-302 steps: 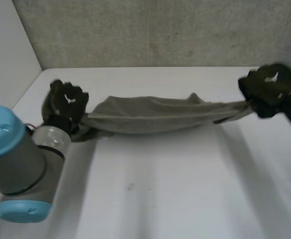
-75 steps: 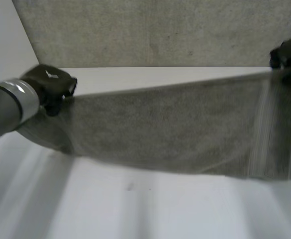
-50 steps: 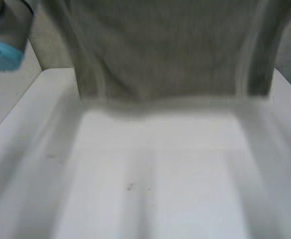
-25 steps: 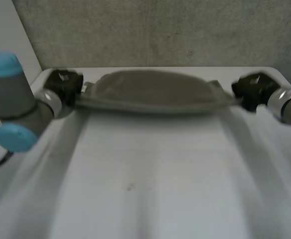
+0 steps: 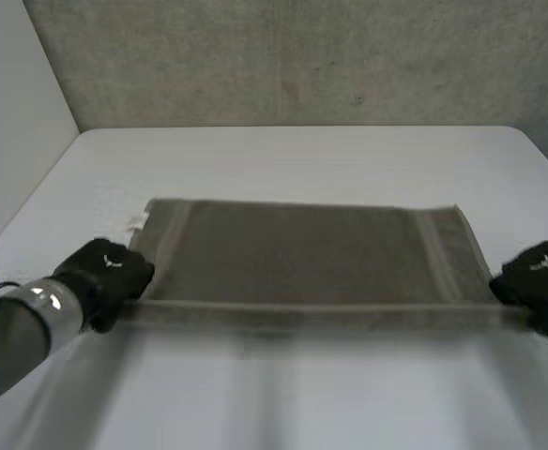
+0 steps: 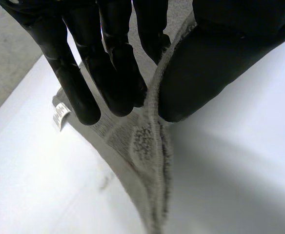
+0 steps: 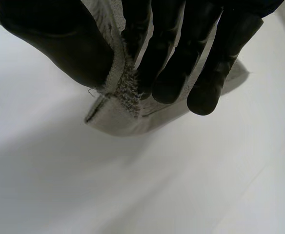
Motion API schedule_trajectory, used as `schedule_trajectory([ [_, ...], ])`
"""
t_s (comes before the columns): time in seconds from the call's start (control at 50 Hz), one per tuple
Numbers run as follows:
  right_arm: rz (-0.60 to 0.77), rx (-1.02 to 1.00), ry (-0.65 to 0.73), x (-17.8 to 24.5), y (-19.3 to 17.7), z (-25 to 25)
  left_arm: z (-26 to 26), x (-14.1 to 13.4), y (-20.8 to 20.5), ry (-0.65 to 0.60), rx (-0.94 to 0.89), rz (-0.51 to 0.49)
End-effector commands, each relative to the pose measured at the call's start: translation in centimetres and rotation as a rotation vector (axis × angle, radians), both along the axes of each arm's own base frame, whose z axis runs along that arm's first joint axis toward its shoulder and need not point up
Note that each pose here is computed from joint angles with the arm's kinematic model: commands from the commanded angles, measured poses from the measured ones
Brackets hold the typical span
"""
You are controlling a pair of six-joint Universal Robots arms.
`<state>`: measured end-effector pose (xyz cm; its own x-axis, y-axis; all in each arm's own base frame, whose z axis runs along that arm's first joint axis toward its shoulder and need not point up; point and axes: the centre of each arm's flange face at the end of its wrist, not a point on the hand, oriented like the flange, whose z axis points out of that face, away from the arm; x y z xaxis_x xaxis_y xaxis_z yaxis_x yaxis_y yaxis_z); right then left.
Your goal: Fold the towel.
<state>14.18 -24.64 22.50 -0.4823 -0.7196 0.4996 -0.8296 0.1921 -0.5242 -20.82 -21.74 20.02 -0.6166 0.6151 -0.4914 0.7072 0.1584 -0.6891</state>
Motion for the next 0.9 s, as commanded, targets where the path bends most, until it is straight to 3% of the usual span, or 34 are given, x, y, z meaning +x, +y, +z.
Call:
schedule_trajectory([
  [0.02,0.01,-0.064,-0.005,-0.4,-0.5,0.5,-0.1,-0.9,-1.1,-0.039,-0.07,-0.059],
  [0.12,-0.051,-0.101,-0.107,-0.1,-5.4,-1.4,-0.9,-3.9,-5.4,-0.022,-0.127,-0.096],
  [0.48,-0.081,-0.325,-0.122,6.3,-16.8,-5.1,-4.1,-8.9,-18.0,0.002,-0.331,-0.042],
  [0.76,-0.117,-0.381,-0.091,6.9,-20.0,-7.5,-7.5,-9.9,-20.8,0.002,-0.348,-0.03],
  [0.9,-0.127,-0.432,-0.113,7.5,-20.2,-6.2,-6.4,-11.0,-20.1,0.023,-0.373,-0.04],
])
